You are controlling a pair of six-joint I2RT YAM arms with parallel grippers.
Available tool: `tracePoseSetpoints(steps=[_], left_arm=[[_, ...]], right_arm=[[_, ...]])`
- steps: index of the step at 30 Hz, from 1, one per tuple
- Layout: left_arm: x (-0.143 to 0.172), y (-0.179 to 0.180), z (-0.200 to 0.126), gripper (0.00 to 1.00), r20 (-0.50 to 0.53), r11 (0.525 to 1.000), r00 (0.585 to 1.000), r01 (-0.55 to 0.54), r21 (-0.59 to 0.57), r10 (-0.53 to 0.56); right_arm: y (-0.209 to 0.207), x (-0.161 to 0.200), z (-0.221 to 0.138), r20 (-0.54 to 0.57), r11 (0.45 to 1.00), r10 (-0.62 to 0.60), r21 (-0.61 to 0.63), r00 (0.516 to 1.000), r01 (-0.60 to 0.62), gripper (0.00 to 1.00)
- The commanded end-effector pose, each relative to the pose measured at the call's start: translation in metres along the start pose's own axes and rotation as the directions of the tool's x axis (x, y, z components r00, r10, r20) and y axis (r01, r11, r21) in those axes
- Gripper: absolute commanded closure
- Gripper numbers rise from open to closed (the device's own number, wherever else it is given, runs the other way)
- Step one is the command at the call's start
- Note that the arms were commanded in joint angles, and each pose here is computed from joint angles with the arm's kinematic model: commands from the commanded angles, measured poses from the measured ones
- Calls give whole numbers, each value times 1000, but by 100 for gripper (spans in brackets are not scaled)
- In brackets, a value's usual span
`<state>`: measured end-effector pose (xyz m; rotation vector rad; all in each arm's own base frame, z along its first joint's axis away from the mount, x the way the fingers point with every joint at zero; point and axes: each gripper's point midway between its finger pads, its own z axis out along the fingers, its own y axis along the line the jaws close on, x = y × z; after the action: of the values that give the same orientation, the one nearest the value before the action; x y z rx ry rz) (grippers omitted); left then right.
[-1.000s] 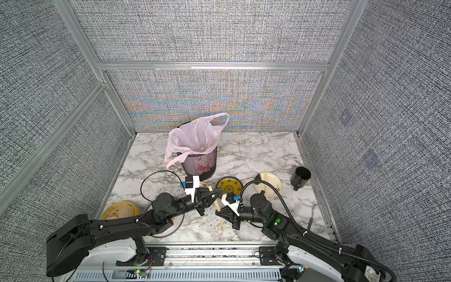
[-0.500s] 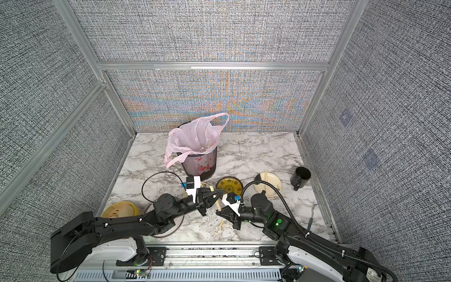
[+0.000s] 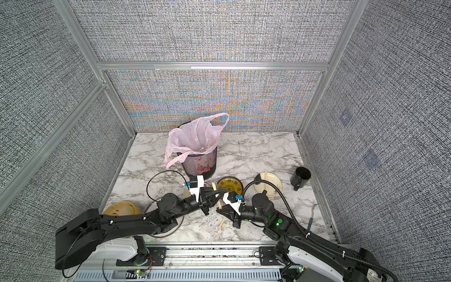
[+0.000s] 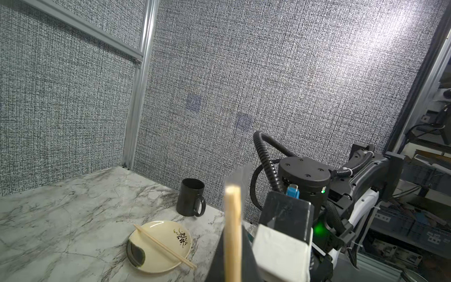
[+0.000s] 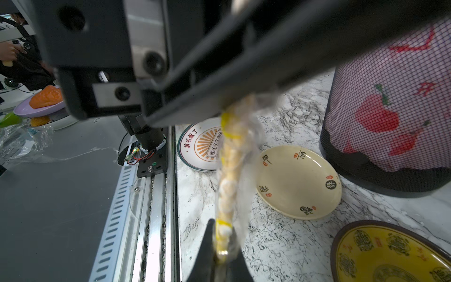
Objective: Remove the packaging of disposable chopsticks
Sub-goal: Remove the packet bag from the disposable chopsticks.
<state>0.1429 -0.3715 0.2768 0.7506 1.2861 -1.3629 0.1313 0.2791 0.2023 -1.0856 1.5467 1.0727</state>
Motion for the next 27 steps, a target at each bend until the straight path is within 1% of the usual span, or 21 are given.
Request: tracePoseSetpoints(steps=[1,6,8,11,14,17,19,23,25,27], left_arm=[[77,5,-10,93,-292,998,954,64,-10,-65],[76,8,-18,93,-285,998,957,47,-36,-55],[77,4,-17,93,-290,998,955,53,-21,-57],[84,-2,-15,93,-308,997,949,73,6,-67],[91,1,-16,92,-316,997,946,73,-9,-72],[85,3,-18,93,-316,998,947,51,-31,-59],[79,-1,-19,93,-308,998,950,52,-19,-55],[66,-7,-15,88,-289,999,956,48,5,-44],[55,-10,-11,88,-266,999,963,47,13,-42],[38,-22,-7,86,-221,996,975,50,70,-33]], right_arm=[[20,-89,-16,312,979,-184,-22,932,201,100],[21,-95,-19,313,977,-200,-11,928,214,100],[20,-98,-20,316,977,-203,-1,927,215,100],[20,-100,-19,316,976,-206,1,926,217,100],[21,-103,-21,326,976,-205,0,923,216,100],[21,-100,-21,317,977,-200,-4,927,212,100],[20,-98,-20,314,978,-198,0,929,208,100],[17,-85,-16,285,984,-167,-12,944,178,100],[23,-66,-9,220,986,-133,-72,966,152,100],[22,-44,-4,160,991,-89,-88,983,104,100]])
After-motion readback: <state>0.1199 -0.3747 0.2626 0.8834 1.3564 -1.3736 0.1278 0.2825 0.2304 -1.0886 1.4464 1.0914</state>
